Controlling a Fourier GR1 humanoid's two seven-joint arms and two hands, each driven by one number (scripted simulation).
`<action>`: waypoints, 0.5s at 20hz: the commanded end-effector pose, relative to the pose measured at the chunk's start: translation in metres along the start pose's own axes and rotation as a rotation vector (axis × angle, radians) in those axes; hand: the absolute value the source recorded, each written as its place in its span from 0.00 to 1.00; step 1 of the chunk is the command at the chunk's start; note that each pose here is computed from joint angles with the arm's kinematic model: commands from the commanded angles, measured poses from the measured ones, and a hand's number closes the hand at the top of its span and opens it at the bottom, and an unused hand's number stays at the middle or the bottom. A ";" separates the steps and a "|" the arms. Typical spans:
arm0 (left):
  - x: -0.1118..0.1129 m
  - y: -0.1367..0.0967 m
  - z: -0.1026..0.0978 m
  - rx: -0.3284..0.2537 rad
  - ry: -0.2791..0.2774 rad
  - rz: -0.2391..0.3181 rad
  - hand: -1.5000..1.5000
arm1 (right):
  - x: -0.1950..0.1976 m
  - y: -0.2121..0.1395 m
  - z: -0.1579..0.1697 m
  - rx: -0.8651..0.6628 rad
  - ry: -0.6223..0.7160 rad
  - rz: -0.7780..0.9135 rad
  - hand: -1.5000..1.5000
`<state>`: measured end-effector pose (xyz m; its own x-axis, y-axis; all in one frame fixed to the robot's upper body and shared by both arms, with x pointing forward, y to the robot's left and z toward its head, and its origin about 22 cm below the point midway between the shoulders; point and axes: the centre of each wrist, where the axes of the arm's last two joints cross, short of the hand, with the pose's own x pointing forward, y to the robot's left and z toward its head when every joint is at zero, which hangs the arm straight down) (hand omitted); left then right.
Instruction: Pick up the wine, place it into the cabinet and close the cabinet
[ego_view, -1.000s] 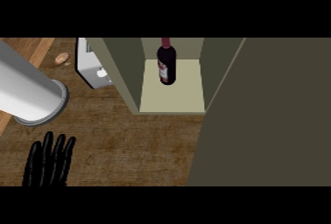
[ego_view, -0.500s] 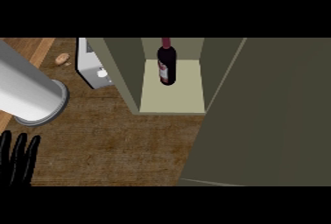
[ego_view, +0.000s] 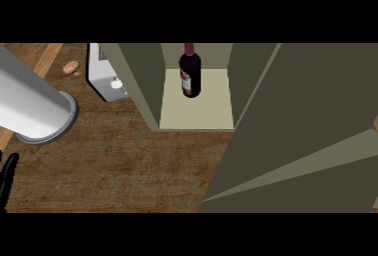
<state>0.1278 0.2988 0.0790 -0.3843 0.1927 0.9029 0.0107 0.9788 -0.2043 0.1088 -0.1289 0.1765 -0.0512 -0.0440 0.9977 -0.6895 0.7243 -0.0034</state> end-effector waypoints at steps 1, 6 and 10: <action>0.009 0.006 -0.011 -0.011 -0.006 -0.004 0.00 | 0.019 0.036 0.003 0.133 -0.111 -0.011 1.00; 0.014 0.025 -0.021 -0.010 -0.008 0.016 0.00 | 0.012 0.045 -0.018 0.095 -0.133 0.046 1.00; 0.008 0.019 -0.016 -0.030 0.027 0.039 0.00 | 0.014 0.050 -0.036 0.043 -0.176 0.093 1.00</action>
<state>0.1383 0.3179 0.0877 -0.3747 0.2118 0.9027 0.0331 0.9760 -0.2152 0.1106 -0.1036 0.1835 -0.1776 -0.0358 0.9835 -0.6421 0.7615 -0.0882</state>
